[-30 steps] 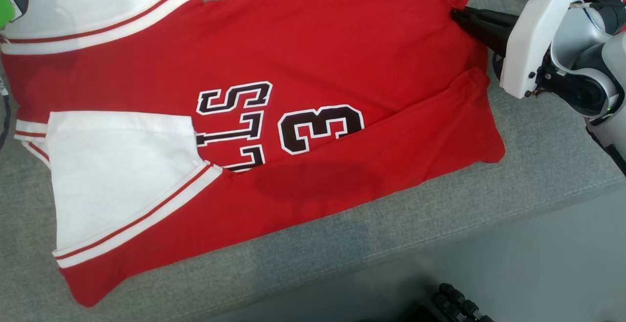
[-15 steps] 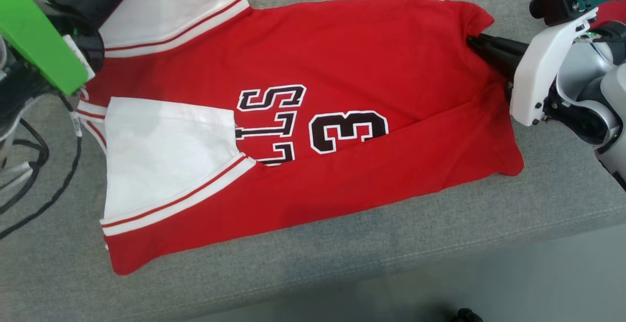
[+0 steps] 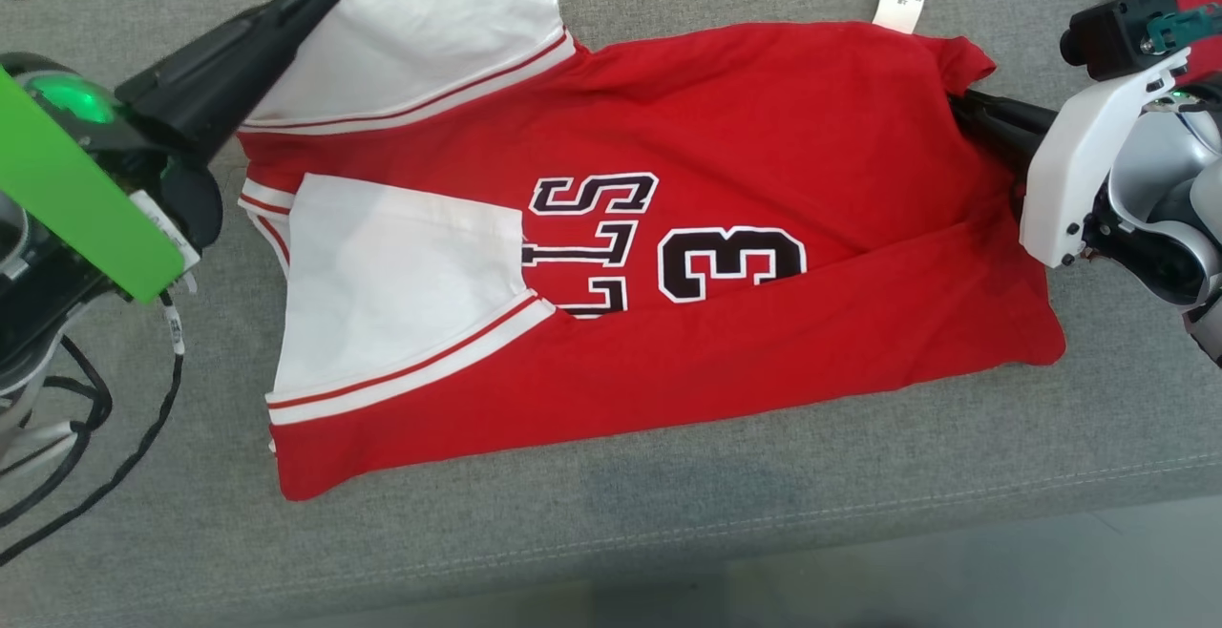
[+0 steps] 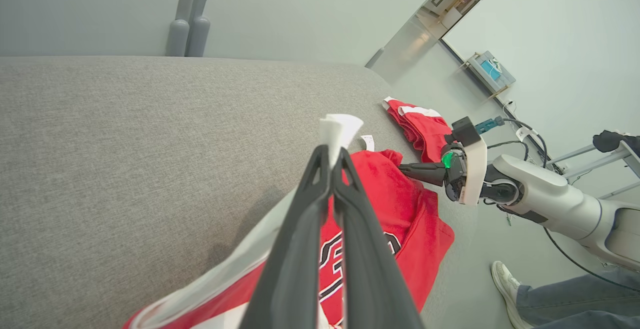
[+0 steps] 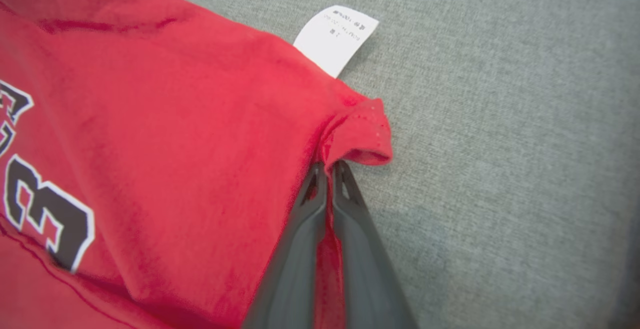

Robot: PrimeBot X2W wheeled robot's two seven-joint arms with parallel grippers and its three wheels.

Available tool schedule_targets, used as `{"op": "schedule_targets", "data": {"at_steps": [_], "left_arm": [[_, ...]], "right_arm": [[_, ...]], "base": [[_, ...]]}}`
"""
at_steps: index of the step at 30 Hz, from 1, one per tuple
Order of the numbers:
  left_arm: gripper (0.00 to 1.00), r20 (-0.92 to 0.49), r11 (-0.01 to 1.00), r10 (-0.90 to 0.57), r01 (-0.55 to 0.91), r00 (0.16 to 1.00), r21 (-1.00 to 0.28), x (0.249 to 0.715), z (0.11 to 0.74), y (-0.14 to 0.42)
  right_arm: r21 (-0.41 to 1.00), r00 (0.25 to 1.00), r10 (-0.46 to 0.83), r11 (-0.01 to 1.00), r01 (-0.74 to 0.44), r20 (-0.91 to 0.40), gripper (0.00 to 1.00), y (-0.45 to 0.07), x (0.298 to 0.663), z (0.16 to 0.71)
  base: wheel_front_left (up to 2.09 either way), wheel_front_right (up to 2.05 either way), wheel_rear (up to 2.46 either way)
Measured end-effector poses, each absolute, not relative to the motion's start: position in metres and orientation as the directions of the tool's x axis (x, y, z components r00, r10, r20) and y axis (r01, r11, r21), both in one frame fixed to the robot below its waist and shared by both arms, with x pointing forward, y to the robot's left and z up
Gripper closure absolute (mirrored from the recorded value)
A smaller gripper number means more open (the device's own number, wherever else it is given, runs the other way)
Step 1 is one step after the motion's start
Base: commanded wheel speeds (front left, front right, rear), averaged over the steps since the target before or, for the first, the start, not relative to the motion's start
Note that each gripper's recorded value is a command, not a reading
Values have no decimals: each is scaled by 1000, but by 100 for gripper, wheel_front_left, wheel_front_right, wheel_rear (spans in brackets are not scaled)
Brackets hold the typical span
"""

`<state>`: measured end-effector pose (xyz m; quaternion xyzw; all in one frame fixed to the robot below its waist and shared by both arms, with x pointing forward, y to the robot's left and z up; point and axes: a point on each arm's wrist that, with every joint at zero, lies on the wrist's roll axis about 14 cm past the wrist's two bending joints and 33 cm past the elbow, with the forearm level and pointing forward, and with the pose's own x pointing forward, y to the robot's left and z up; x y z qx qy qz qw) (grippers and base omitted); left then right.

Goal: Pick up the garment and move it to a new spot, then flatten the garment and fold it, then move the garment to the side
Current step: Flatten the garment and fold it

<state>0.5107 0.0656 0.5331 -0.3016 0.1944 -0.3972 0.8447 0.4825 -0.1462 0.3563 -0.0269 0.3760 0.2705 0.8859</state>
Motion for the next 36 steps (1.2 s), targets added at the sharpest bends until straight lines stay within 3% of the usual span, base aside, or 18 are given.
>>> {"op": "schedule_targets", "data": {"at_steps": [5, 9, 13, 21, 22, 23, 24, 30, 32, 36], "left_arm": [[100, -87, 489, -794, 548, 601, -679, 500, 530, 64], [100, -103, 491, -796, 537, 596, -686, 493, 524, 67], [100, -97, 485, -799, 542, 593, -686, 491, 525, 67], [100, -93, 476, -804, 541, 588, -694, 487, 523, 68], [100, -93, 476, -804, 542, 588, -693, 487, 523, 68], [100, -92, 476, -803, 541, 589, -693, 486, 523, 68], [100, -93, 476, -803, 541, 588, -693, 486, 523, 69], [100, -104, 484, -800, 532, 591, -695, 483, 519, 72], [100, -101, 486, -797, 532, 596, -694, 484, 520, 74], [100, -102, 481, -800, 530, 591, -698, 481, 518, 73]], "right_arm": [[154, 570, 455, 854, -497, -685, 100, -147, 483, 354], [159, 562, 452, 856, -492, -693, 70, -147, 482, 350], [163, 560, 447, 860, -485, -698, 60, -148, 482, 347], [167, 581, 433, 875, -454, -689, 55, -152, 491, 347], [170, 584, 434, 876, -451, -686, 53, -151, 492, 347], [172, 584, 434, 876, -450, -686, 39, -150, 492, 346], [173, 585, 435, 876, -450, -684, 35, -149, 494, 346], [172, 597, 440, 875, -452, -671, 35, -146, 501, 348], [171, 599, 440, 875, -452, -669, 55, -145, 503, 349], [173, 603, 445, 874, -455, -662, 63, -142, 506, 349]], "base": [[0, 0, 0], [0, 0, 0], [0, 0, 0], [0, 0, 0], [0, 0, 0], [0, 0, 0], [0, 0, 0], [0, 0, 0], [0, 0, 0], [0, 0, 0]]}}
